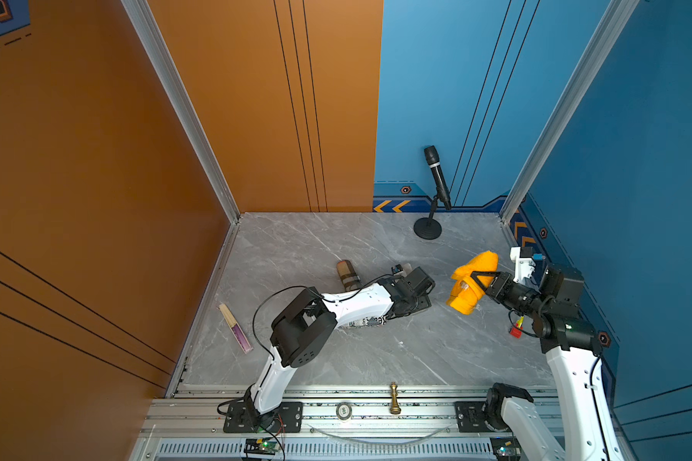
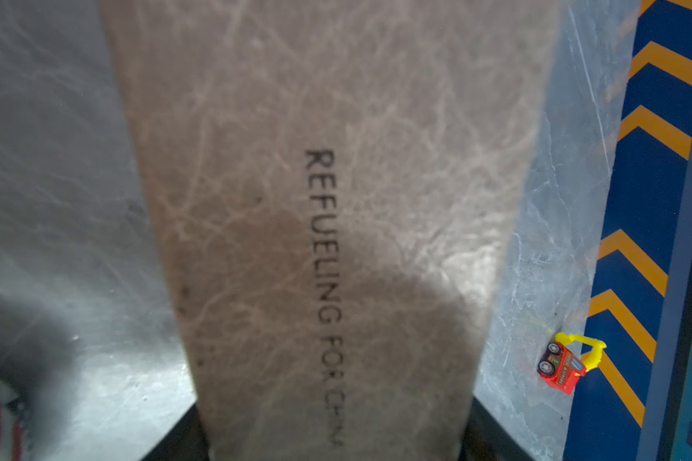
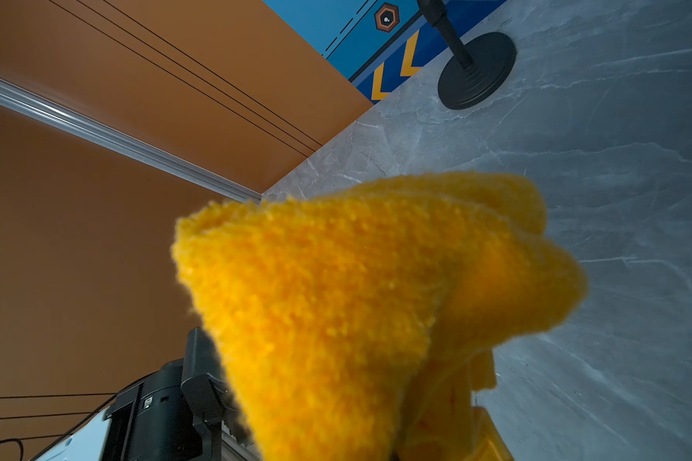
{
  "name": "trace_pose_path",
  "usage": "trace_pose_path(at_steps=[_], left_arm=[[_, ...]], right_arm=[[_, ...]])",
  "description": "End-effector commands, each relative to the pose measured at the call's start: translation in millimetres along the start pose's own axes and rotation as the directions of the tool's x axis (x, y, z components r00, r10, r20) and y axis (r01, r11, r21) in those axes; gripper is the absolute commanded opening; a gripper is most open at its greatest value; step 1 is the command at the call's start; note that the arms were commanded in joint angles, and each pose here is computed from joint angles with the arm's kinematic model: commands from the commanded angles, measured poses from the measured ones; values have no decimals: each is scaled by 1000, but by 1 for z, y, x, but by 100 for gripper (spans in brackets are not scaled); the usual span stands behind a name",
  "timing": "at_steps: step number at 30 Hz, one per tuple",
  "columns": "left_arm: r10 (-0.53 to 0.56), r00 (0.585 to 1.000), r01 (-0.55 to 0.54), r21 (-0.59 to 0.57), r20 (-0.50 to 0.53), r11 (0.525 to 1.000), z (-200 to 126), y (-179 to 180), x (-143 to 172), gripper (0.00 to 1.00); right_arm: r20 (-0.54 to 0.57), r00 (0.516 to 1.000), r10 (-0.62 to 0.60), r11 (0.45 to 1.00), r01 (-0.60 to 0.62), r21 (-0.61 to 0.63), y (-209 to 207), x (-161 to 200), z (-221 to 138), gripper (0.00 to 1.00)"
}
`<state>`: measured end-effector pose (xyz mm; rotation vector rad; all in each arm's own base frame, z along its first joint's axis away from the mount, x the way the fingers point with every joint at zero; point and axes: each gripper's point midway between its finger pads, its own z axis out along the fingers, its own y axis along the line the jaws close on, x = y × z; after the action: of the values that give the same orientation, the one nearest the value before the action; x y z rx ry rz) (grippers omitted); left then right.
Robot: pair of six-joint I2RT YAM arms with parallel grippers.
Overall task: Wipe the eyeglass case
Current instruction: Place the eyeglass case at the center of the board.
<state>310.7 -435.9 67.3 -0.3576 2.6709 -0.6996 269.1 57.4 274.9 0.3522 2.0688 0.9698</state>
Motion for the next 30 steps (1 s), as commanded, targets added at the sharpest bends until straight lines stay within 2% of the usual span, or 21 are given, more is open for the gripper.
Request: trace_pose_path(at_steps=[1, 5, 10, 17, 19, 20, 25, 30], left_arm=[[-39, 999, 40, -37, 15, 999, 9, 7, -1, 47], [-82, 997, 81, -92, -13, 992, 15, 23, 12, 53], [-63, 995, 51, -160, -71, 986, 17, 32, 28, 63], [-54, 994, 37, -178, -95, 983, 19, 30, 38, 85], [-46, 995, 31, -168, -88, 985, 17, 26, 36, 97], [-38, 996, 25, -160, -83, 987, 15, 23, 35, 100], [-22, 997, 13, -119, -69, 993, 1, 8, 28, 99], [7, 995, -10, -38, -95, 999, -2, -19, 27, 98]], right_arm=[[14, 1000, -27, 999, 27, 24, -7, 0, -1, 0], [14, 1000, -23, 999, 23, 33, -11, 0, 0, 0], [18, 1000, -18, 999, 17, 49, -18, 0, 1, 0], [22, 1000, -3, 1000, 3, 17, -16, -3, 2, 0], [18, 1000, 4, 1000, -4, 11, -15, -3, 3, 0], [17, 1000, 3, 1000, -3, 10, -15, -3, 3, 0], [26, 1000, 1, 1000, -1, 8, -13, -4, 1, 0], [54, 998, -12, 1000, 11, 13, -9, -8, -5, 0]])
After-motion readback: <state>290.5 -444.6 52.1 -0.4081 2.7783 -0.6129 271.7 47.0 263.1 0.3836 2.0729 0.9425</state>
